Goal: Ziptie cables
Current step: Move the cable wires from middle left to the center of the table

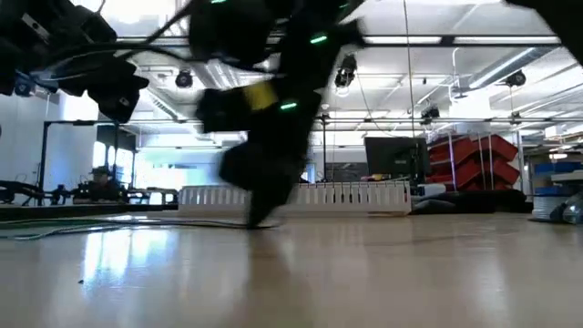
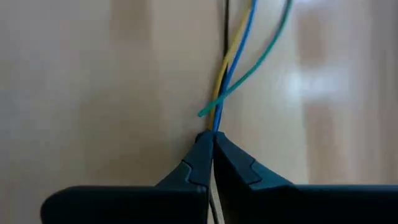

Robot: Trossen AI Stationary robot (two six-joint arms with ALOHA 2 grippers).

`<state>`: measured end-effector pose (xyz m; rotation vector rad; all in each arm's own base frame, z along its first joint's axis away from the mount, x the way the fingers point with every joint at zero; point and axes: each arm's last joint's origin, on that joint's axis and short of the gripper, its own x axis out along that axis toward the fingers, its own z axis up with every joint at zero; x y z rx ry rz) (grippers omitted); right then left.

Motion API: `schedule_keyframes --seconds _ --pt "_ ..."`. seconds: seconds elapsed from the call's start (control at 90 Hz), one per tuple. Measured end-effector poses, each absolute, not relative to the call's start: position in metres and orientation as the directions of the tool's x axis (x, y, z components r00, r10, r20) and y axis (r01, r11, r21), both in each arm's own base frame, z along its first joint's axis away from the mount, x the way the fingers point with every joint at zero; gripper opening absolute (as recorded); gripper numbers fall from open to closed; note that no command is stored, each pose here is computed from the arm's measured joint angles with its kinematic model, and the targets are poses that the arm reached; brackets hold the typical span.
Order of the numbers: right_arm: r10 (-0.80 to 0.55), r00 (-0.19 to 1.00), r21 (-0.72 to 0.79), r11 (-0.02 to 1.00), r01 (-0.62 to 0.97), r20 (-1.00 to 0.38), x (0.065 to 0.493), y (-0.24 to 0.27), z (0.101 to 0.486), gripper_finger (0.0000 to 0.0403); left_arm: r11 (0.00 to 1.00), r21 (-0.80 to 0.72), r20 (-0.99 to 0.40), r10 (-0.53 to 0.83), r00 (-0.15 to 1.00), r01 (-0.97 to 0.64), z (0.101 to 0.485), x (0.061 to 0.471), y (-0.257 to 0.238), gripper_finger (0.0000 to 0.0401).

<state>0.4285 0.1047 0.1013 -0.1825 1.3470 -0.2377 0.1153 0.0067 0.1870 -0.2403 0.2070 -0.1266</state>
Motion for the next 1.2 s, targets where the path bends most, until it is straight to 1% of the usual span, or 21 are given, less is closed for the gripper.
schedule_keyframes --seconds 0.111,0.178,0.322,0.444,0.522,0.633,0.744,0.867,1.022,1.089,1.2 --pt "-0.226 0.133 -0.218 0.973 0.074 -0.965 0.378 0.106 0.112 0.0 0.961 -0.255 -0.201 -0.163 0.966 0.109 0.181 0.116 0.006 0.0105" --pt "-0.201 0.123 -0.192 0.978 0.081 -0.972 0.351 0.107 0.116 0.0 0.959 -0.259 -0.208 -0.175 0.962 0.118 0.178 0.116 0.005 0.0106" --pt "-0.202 0.167 -0.179 0.974 0.138 -0.965 0.303 0.109 0.12 0.0 0.947 -0.303 -0.265 -0.188 0.946 0.104 0.163 0.119 0.004 0.0121" --pt "-0.271 0.199 -0.221 0.945 0.241 -0.942 0.277 0.103 0.122 0.001 0.938 -0.34 -0.329 -0.181 0.927 0.063 0.15 0.123 0.004 0.0148" --pt "-0.275 0.257 -0.2 0.938 0.284 -0.927 0.274 0.101 0.124 0.0035 0.933 -0.358 -0.365 -0.185 0.912 0.046 0.144 0.125 0.004 0.0169" --pt "-0.281 0.362 -0.165 0.933 0.319 -0.889 0.279 0.102 0.126 0.0085 0.919 -0.394 -0.416 -0.207 0.885 0.03 0.134 0.127 0.001 0.0197" --pt "-0.33 0.403 -0.191 0.918 0.348 -0.854 0.282 0.101 0.125 0.0134 0.903 -0.429 -0.482 -0.246 0.841 0.018 0.125 0.129 -0.004 0.0211" --pt "-0.379 0.419 -0.226 0.902 0.368 -0.825 0.284 0.1 0.124 0.0173 0.894 -0.449 -0.533 -0.258 0.806 -0.011 0.118 0.131 -0.012 0.0207" --pt "-0.421 0.439 -0.256 0.886 0.387 -0.794 0.286 0.099 0.123 0.0199 0.88 -0.476 -0.512 -0.283 0.811 0.007 0.12 0.136 -0.025 0.0192" --pt "-0.438 0.462 -0.265 0.88 0.393 -0.771 0.288 0.099 0.124 0.0205 0.893 -0.449 -0.547 -0.243 0.801 -0.036 0.116 0.136 -0.03 0.0184" --pt "-0.469 0.5 -0.291 0.872 0.395 -0.728 0.291 0.099 0.125 0.0208 0.928 -0.358 -0.591 -0.141 0.794 -0.101 0.108 0.135 -0.039 0.0172"
